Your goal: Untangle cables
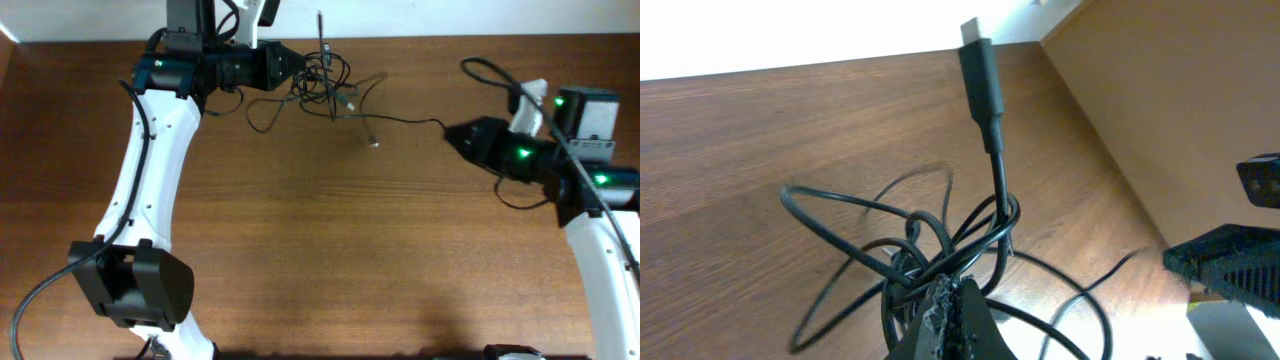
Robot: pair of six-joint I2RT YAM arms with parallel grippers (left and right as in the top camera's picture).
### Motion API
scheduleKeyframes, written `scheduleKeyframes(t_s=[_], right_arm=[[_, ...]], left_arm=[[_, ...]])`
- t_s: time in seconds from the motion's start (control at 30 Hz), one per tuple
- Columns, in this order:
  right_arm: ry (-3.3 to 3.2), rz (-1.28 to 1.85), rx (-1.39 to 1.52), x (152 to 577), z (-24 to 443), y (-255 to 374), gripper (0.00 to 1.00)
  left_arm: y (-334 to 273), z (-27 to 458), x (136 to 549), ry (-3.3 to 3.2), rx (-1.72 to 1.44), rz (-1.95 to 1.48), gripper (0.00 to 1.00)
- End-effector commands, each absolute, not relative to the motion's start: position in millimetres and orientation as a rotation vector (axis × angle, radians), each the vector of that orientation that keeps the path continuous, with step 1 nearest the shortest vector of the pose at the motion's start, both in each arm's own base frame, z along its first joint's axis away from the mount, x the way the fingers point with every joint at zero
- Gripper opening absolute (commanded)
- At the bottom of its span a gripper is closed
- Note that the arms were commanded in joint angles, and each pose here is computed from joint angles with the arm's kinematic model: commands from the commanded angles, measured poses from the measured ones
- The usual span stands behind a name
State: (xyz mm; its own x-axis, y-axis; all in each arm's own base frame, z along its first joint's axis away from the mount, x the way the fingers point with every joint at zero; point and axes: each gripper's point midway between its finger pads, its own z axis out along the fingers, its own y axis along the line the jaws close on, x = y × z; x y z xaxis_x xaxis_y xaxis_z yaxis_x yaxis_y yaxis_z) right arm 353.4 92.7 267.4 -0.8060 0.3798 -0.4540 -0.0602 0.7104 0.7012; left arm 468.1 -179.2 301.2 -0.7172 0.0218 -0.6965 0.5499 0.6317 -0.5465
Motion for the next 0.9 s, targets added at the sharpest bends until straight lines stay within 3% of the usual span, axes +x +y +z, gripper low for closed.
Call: scheduleKeyframes(t_s=[0.0, 0.03, 0.1, 0.27, 0.57, 0.63, 0.67, 0.77, 0.8, 0.87], right_arm=[[2.31, 1.03, 0.204, 352.9, 279.2, 117.7, 0.66], [2.313, 0.996, 0.235, 355.6, 276.8, 114.4, 0.73], [2.307, 0.92, 0.277, 361.6, 274.3, 103.1, 0.96], [2.245, 0.935, 0.22, 373.1, 288.1, 114.7, 0.99], [2.326, 1.092, 0.147, 410.1, 233.1, 203.2, 0.97], [2.346, 1.113, 0.156, 415.1, 219.7, 215.4, 0.88], [2.361, 1.119, 0.148, 417.2, 210.5, 222.3, 0.75], [2.436, 1.108, 0.168, 414.7, 185.8, 226.9, 0.14], [2.46, 1.084, 0.19, 413.3, 180.7, 221.4, 0.04], [2.48, 1.053, 0.224, 410.6, 180.8, 205.3, 0.04]], left_arm=[[-186.9, 327.7, 456.7, 2.142, 0.457, -1.053, 0.0], [-185.4, 326.4, 458.1, 2.148, 0.449, -1.039, 0.0], [-182.4, 323.7, 460.7, 2.16, 0.433, -1.009, 0.0], [-194.4, 321.5, 454.9, 2.182, 0.434, -1.03, 0.0], [-247.2, 321.5, 428.5, 2.204, 0.517, -1.121, 0.0], [-248.4, 321.5, 427.8, 2.206, 0.514, -1.125, 0.0], [-248.4, 321.6, 427.9, 2.215, 0.495, -1.134, 0.0], [-245.4, 325.7, 433.3, 2.195, 0.479, -1.132, 0.0], [-237.9, 329.2, 440.4, 2.172, 0.464, -1.118, 0.0], [-214.1, 335.0, 457.0, 2.138, 0.412, -1.082, 0.0]])
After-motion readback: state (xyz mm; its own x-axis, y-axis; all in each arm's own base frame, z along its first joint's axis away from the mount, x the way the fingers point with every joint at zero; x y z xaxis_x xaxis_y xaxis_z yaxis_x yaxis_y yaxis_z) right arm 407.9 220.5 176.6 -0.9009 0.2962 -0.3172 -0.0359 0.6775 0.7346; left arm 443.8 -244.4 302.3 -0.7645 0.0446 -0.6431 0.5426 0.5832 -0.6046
